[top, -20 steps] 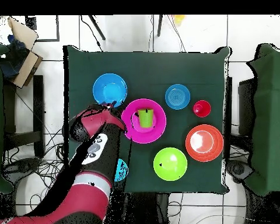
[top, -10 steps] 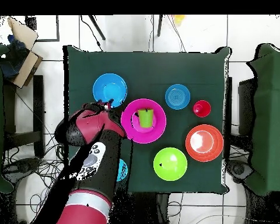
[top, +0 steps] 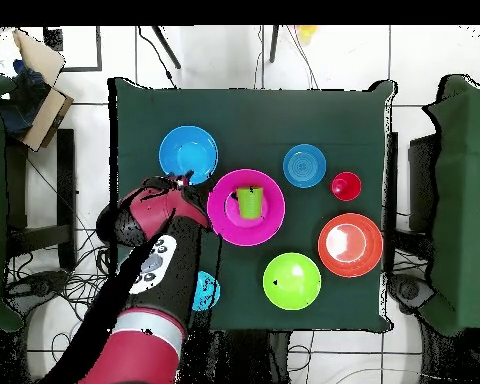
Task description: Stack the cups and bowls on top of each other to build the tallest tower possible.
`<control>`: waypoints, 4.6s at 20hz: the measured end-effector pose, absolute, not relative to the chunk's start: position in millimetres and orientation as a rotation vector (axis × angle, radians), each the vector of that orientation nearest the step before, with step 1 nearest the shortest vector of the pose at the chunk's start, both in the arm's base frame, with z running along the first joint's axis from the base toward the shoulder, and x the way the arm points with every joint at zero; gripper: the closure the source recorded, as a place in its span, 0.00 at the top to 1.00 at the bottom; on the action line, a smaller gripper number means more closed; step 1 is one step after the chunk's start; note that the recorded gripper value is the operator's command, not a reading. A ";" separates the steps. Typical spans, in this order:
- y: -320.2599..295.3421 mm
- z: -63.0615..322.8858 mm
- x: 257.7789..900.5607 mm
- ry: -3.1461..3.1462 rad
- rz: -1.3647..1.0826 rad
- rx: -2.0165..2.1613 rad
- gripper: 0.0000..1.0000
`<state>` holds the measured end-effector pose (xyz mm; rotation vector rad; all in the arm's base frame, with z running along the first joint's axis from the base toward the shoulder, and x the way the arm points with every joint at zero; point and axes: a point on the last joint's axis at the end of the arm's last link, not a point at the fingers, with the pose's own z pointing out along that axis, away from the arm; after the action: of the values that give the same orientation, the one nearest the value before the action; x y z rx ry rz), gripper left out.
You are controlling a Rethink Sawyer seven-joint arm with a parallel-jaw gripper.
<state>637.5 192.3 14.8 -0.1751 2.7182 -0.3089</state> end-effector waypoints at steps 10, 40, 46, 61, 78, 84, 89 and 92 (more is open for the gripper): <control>213.4 -21.8 618.1 2.739 -0.350 -0.234 1.00; 229.1 5.3 629.1 2.698 -0.340 -0.180 1.00; 229.5 4.0 628.3 2.700 -0.340 -0.180 1.00; 236.6 27.5 636.6 2.668 -0.319 -0.173 1.00; 207.2 17.0 679.2 2.669 -0.012 -0.014 1.00; 212.2 7.6 671.0 2.677 -0.014 -0.058 1.00; 234.9 -0.6 658.5 2.689 -0.008 -0.109 1.00; 246.7 -2.4 653.2 2.691 -0.002 -0.133 1.00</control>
<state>653.2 246.7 -2.4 -0.1331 2.6913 -0.0025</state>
